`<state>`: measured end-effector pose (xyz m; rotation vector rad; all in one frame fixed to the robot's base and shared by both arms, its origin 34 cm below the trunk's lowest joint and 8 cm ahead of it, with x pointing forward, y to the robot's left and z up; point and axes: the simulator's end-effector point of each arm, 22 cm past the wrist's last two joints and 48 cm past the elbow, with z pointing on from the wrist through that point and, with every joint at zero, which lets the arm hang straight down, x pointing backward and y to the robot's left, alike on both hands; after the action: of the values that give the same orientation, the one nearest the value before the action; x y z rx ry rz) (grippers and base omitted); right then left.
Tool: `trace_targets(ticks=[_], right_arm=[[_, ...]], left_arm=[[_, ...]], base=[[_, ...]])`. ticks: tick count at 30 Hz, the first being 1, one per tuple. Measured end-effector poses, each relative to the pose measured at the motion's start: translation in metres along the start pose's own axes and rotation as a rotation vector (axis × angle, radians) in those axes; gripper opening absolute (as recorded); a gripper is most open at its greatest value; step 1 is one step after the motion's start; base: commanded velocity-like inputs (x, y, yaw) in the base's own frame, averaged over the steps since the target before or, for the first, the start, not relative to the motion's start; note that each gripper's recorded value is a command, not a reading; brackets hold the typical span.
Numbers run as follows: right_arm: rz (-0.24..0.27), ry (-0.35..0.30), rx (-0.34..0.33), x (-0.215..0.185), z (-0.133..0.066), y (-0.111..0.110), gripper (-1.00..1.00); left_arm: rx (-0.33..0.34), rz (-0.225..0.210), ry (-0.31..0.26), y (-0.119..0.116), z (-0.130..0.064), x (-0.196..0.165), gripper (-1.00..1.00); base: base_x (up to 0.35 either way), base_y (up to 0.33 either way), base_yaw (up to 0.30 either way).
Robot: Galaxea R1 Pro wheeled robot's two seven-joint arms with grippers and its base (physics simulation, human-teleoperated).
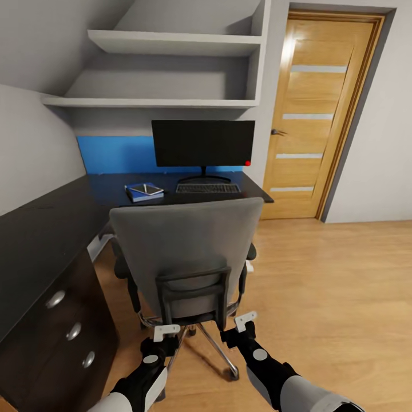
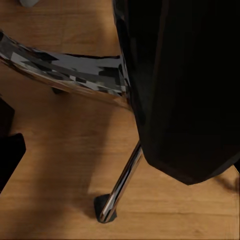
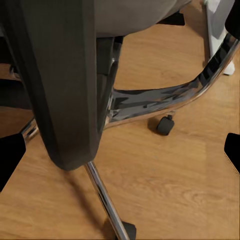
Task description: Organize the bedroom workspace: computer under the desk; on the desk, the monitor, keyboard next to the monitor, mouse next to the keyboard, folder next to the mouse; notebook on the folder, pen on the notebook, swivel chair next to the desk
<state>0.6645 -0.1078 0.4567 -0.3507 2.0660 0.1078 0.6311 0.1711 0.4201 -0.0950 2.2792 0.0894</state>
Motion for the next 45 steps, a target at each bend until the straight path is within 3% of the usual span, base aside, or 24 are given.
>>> trace_targets(ticks=[27, 45], right_arm=[[0.003, -0.002, 0.005, -0.0002, 0.0000, -0.0021, 1.00], [0.002, 0.000, 0.005, 0.0003, 0.0000, -0.0023, 1.00]], left_arm=[[-0.002, -0.004, 0.001, 0.0008, 0.0001, 0.0005, 1.00], [-0.001, -0.003, 0.001, 0.0005, 0.0001, 0.0002, 1.00]], base=[[0.310, -0.108, 0.000], [0.318, -0.010, 0.000]])
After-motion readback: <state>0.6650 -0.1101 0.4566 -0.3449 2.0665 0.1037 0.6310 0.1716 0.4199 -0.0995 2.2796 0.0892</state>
